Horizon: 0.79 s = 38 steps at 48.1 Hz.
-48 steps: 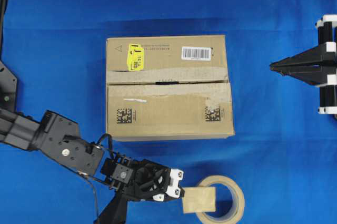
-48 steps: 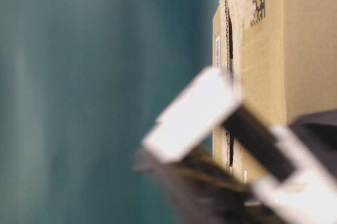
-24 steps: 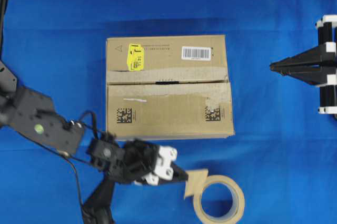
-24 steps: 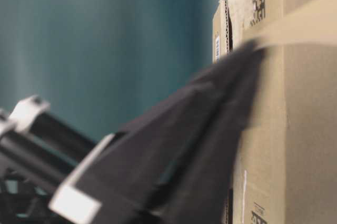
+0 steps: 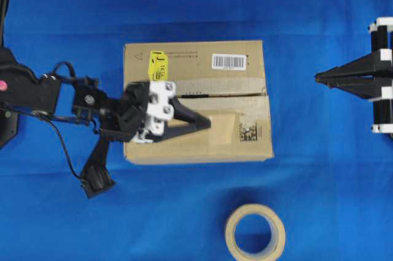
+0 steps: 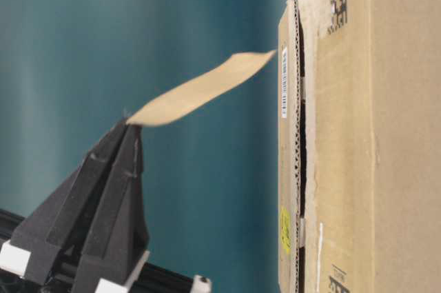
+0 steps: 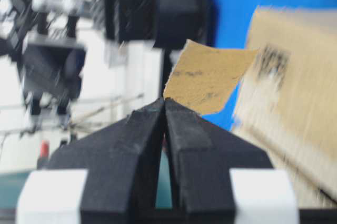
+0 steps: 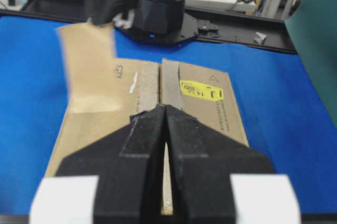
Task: Apply tape along the seams of the closed cardboard box to seal it securely.
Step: 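Carry the tape strip up and press it onto the box seam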
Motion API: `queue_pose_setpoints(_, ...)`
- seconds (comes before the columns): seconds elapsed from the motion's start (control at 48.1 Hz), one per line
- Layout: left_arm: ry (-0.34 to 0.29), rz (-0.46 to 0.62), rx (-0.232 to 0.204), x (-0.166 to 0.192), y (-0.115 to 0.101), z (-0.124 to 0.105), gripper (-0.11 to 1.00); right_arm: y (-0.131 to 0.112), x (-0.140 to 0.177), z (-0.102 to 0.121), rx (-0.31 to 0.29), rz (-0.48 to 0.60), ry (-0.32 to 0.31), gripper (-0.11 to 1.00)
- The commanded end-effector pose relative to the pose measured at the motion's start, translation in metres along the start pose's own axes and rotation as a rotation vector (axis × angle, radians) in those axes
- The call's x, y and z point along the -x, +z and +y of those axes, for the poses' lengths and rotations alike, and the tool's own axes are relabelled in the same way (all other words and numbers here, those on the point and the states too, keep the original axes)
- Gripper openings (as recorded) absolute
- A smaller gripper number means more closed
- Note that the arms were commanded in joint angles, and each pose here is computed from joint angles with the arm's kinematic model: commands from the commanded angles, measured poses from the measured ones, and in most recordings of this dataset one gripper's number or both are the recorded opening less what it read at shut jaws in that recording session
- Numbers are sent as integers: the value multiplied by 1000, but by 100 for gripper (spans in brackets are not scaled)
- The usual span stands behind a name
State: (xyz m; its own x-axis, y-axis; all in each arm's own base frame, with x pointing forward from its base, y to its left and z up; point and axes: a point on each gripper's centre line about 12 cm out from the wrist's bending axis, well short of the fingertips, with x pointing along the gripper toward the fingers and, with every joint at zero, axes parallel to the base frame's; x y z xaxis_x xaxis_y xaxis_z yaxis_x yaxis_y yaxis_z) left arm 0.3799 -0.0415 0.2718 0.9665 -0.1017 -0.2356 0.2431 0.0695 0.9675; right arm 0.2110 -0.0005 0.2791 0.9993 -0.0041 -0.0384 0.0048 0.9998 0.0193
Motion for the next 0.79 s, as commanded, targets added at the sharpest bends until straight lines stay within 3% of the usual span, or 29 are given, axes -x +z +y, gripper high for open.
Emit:
queue_pose_setpoints(0.0,38,26,11,7,-11,11,0,7,-1,0,4,-20,-1,1)
queue_pose_setpoints(0.229,14,76,42,5,-30,7,0,7,-1,-1,6,-20,-7,1)
queue_pose_setpoints(0.561,-85,123,64,-7,-48,-21,0,5,-2,-5,4,-13,-24,1)
queue_pose_setpoints(0.769,-178,158,135,-4,-57,-40,0,4,-2,-9,5,-8,-43,1)
